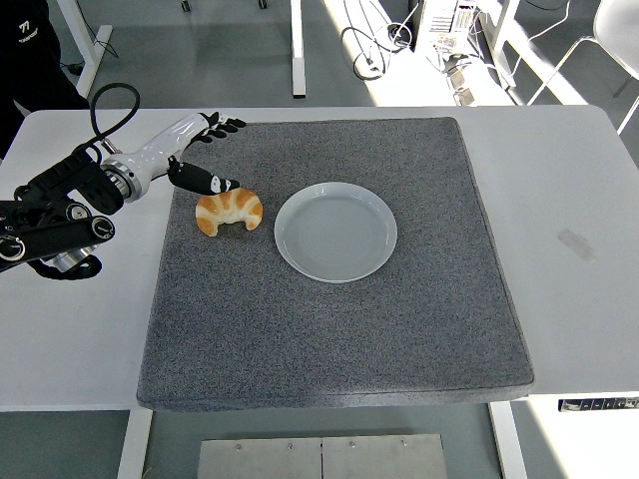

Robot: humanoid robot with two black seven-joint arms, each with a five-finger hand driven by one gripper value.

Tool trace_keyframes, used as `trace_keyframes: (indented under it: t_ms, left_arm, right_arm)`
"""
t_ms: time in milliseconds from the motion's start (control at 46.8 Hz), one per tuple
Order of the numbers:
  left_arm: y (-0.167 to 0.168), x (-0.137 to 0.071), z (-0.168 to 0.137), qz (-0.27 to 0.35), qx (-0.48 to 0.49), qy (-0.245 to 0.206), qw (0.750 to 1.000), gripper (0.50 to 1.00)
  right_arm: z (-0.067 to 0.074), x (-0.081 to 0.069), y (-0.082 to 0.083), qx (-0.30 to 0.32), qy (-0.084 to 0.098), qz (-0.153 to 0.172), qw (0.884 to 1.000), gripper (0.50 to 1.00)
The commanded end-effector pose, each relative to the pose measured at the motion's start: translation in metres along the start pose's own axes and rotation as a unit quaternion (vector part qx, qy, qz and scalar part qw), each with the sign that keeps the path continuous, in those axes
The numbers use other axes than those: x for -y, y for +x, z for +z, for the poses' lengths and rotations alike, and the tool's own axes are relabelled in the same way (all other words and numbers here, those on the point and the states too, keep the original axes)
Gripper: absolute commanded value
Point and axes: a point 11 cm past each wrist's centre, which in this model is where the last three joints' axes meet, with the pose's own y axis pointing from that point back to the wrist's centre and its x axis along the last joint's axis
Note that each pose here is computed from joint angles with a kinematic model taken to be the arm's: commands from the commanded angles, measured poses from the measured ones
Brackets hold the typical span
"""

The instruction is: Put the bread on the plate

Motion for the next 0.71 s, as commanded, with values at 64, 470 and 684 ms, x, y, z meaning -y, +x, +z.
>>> trace_keyframes:
  t_ms: [64,470,684]
  left_arm:
    - [0.001,-0.004,-0.009,-0.002,0.008,0.009,1.0,0.837]
    - [-0.009,-0.012,-0.026,-0.032,0.053,0.028,0.998,0.883]
    - [-0.01,-0.013,-0.026,-0.035,0.069,0.023,0.997,0.911]
  right_arm:
    - [0.0,0.0,0.0,0.0,0.0,0.0,1.0,1.0]
    - [0.0,0.0,0.0,0.0,0.0,0.0,1.0,1.0]
    - [0.0,0.0,0.0,0.0,0.0,0.0,1.0,1.0]
